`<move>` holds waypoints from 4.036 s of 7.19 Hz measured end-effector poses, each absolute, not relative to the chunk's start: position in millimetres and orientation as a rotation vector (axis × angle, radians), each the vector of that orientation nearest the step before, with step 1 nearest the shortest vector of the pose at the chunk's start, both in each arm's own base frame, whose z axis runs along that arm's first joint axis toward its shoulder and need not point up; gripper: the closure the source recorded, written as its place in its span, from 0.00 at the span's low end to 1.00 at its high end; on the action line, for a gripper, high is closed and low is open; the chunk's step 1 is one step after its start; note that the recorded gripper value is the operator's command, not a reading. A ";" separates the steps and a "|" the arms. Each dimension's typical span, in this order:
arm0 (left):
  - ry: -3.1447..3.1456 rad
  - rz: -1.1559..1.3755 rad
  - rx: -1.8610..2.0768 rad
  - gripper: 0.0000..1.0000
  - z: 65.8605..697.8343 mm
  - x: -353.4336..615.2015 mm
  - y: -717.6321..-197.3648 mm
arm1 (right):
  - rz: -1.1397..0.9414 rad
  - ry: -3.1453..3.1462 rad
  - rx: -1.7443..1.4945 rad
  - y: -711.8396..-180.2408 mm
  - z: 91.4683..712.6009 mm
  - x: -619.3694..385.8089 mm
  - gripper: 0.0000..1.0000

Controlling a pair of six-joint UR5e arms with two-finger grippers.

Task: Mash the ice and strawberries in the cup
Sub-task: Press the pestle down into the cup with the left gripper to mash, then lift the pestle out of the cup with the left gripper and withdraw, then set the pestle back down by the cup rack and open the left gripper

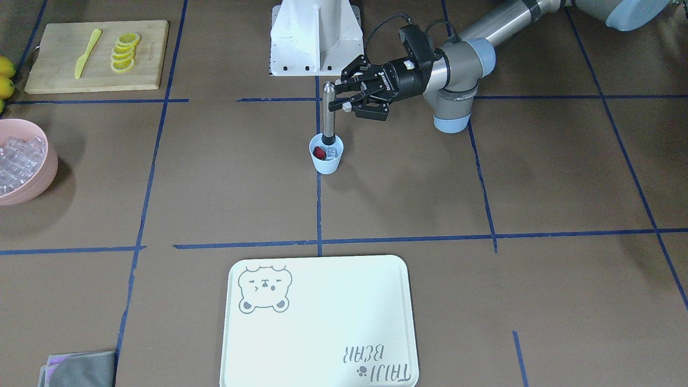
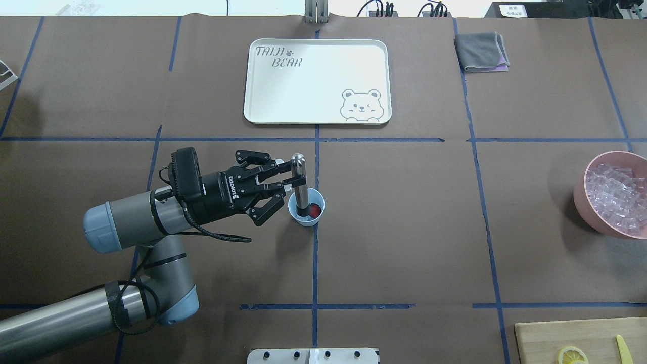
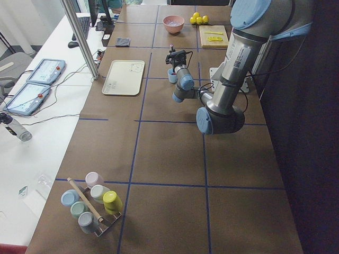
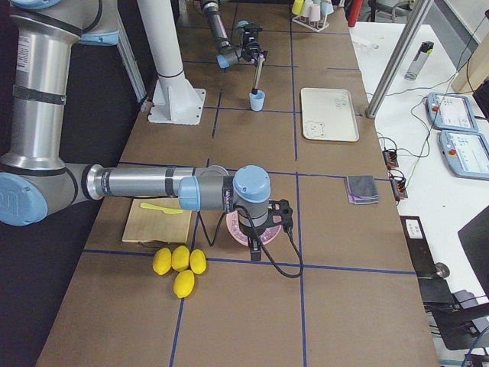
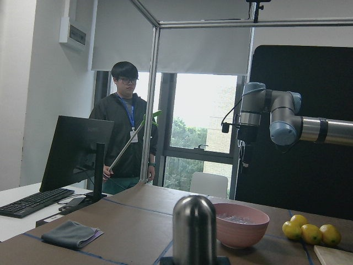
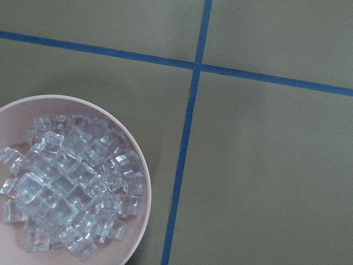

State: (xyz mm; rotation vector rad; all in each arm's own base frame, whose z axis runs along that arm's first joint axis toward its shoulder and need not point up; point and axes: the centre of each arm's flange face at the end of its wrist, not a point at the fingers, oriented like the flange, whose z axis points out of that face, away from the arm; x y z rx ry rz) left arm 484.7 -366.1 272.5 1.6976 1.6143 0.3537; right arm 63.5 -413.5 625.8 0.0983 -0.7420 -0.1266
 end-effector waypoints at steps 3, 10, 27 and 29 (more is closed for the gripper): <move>1.595 0.331 1.681 1.00 286.5 501.6 -365.8 | -0.126 -0.742 0.098 -413.4 625.8 63.7 0.00; 1.599 0.306 1.700 1.00 273.4 496.4 -378.2 | -0.128 -0.740 0.100 -413.9 625.6 63.7 0.00; 0.607 0.233 0.333 0.98 250.4 230.3 -495.7 | -0.128 -0.740 0.099 -414.8 626.8 63.6 0.00; 0.543 0.016 0.168 0.99 313.4 188.3 -520.0 | -0.128 -0.740 0.099 -414.9 626.7 63.6 0.00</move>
